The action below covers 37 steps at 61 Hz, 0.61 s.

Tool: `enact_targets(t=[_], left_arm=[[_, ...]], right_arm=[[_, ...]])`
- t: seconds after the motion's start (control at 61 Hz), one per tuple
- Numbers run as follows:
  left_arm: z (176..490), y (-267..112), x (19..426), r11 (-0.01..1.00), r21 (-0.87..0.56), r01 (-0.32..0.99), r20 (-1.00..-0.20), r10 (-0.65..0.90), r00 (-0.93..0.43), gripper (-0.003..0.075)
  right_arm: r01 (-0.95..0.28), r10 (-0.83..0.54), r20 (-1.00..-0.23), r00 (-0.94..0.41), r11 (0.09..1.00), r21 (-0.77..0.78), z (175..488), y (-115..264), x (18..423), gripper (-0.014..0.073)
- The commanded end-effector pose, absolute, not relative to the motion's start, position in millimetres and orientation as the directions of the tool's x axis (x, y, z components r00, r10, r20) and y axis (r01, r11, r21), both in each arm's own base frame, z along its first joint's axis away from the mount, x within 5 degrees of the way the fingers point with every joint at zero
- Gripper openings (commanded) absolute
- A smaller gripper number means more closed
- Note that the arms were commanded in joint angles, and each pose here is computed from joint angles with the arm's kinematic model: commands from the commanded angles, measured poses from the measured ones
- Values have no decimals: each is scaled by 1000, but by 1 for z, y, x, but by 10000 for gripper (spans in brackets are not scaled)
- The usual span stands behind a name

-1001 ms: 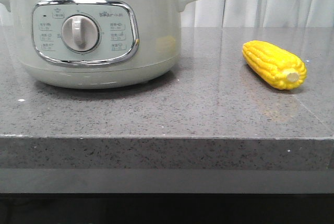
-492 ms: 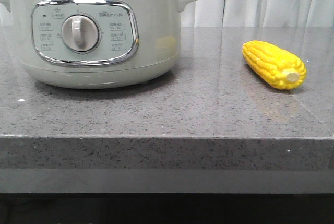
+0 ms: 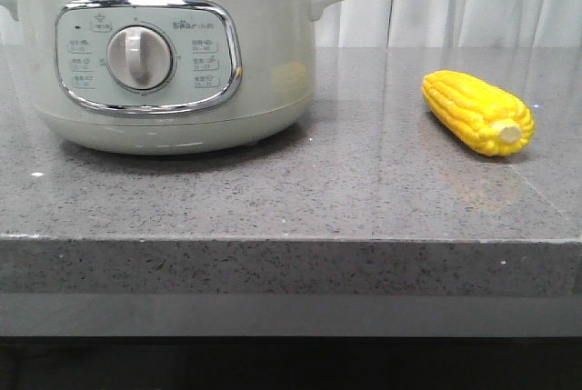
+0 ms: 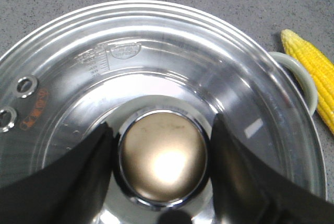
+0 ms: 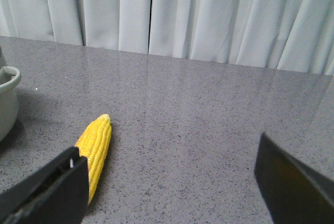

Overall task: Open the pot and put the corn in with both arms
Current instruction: 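Grasp the yellow corn cob with the right gripper and lift it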

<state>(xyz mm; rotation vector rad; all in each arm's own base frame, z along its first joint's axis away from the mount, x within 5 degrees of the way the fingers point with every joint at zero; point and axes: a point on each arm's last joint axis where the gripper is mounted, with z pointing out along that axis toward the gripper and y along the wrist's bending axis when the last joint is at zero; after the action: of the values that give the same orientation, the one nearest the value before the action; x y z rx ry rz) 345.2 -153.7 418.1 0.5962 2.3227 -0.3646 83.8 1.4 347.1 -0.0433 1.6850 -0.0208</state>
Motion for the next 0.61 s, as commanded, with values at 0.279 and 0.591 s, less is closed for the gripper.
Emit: enact_targets(t=[0.279,0.591], left_arm=[[506,-130,282,841,-34,539,-876,235,-422,200],[489,-104,217,839,-33,543,-854,259,-452,200]], right_arm=[[-1,-48,-999,-14,999,-48,364,0,85,654],[-3,-47,-998,-42,999,-47,362,0,91,654]])
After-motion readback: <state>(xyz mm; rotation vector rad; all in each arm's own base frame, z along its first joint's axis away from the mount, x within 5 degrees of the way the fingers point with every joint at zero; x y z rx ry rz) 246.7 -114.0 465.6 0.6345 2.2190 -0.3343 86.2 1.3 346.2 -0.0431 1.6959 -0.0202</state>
